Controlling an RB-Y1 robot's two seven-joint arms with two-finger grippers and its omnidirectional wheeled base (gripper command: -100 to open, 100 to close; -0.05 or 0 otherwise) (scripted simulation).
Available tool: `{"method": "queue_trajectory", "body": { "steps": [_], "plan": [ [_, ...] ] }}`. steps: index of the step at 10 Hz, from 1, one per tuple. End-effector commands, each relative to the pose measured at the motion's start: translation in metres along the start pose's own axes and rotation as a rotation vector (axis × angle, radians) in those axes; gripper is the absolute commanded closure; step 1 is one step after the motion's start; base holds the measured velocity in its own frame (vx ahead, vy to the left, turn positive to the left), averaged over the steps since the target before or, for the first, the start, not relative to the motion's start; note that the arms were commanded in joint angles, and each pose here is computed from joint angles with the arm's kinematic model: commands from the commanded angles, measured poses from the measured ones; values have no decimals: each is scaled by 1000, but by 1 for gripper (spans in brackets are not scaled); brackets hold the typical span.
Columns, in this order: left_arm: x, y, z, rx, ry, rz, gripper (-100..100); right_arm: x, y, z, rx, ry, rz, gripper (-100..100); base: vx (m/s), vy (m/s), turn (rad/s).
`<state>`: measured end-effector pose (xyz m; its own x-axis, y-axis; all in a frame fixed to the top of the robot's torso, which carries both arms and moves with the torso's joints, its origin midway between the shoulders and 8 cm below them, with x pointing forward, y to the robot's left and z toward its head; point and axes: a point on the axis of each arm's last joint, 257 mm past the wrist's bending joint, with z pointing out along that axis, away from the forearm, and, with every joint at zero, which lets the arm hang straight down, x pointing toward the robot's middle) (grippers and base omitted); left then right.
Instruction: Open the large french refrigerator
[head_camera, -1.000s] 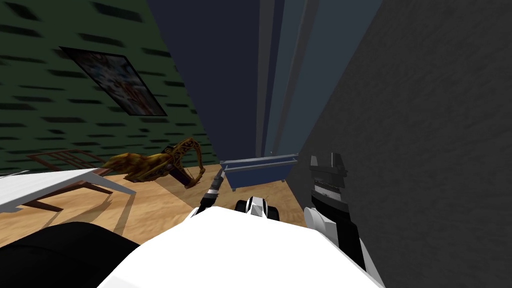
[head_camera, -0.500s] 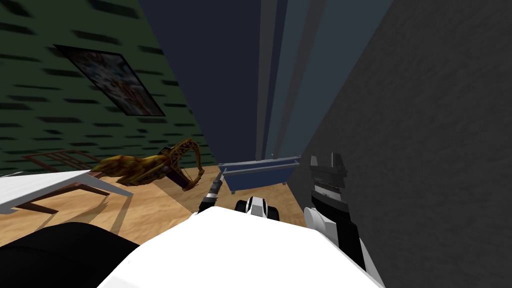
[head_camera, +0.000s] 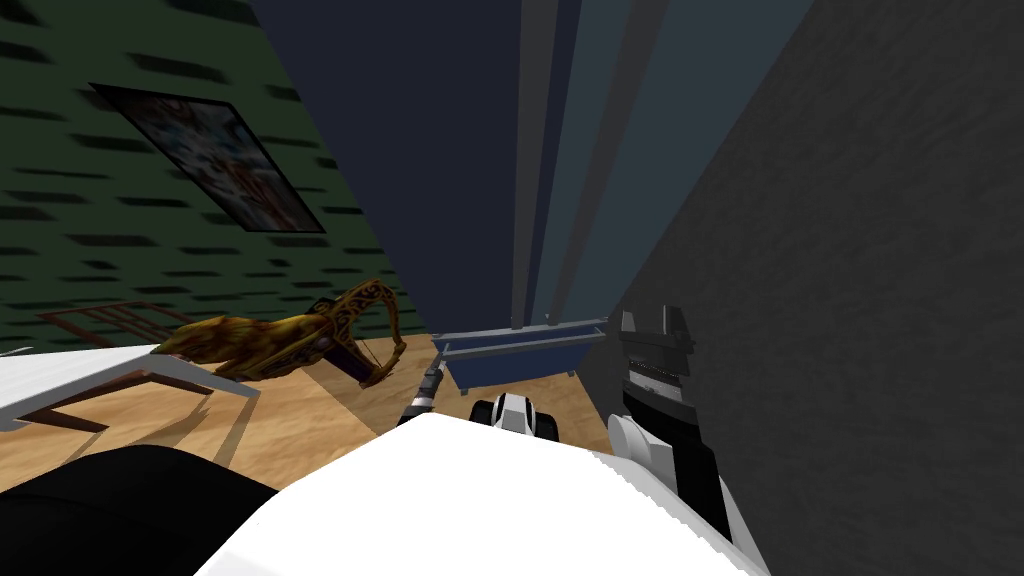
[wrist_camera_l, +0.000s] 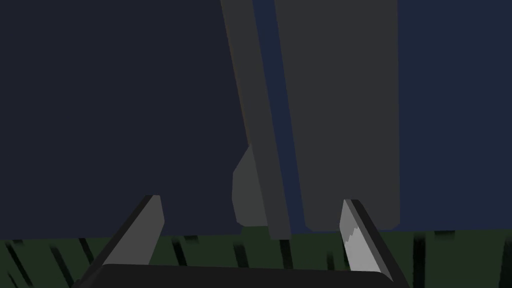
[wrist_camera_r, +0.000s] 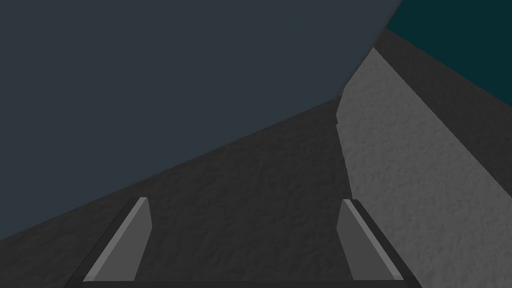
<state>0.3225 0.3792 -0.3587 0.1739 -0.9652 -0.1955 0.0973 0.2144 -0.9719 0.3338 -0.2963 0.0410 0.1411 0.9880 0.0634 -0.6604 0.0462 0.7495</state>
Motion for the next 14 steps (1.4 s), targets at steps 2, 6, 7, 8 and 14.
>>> {"method": "queue_trajectory", "body": {
  "steps": [2, 6, 7, 8, 14],
  "plan": [
    [3, 14, -13, -28, -15, -15, -100, 0, 0, 0, 0, 0, 0, 0, 32, 5, -2],
    [26, 38, -38, -86, -56, -79, -100, 0, 0, 0, 0, 0, 0, 0, 81, 6, 12],
    [36, 42, -43, -98, -67, -102, -100, 0, 0, 0, 0, 0, 0, 0, 92, 6, 13],
    [47, 45, -48, -109, -79, -127, -100, 0, 0, 0, 0, 0, 0, 0, 71, 3, 13],
    [65, 48, -44, -127, -102, -181, -100, 0, 0, 0, 0, 0, 0, 0, 23, 0, 2]
  ]
}}
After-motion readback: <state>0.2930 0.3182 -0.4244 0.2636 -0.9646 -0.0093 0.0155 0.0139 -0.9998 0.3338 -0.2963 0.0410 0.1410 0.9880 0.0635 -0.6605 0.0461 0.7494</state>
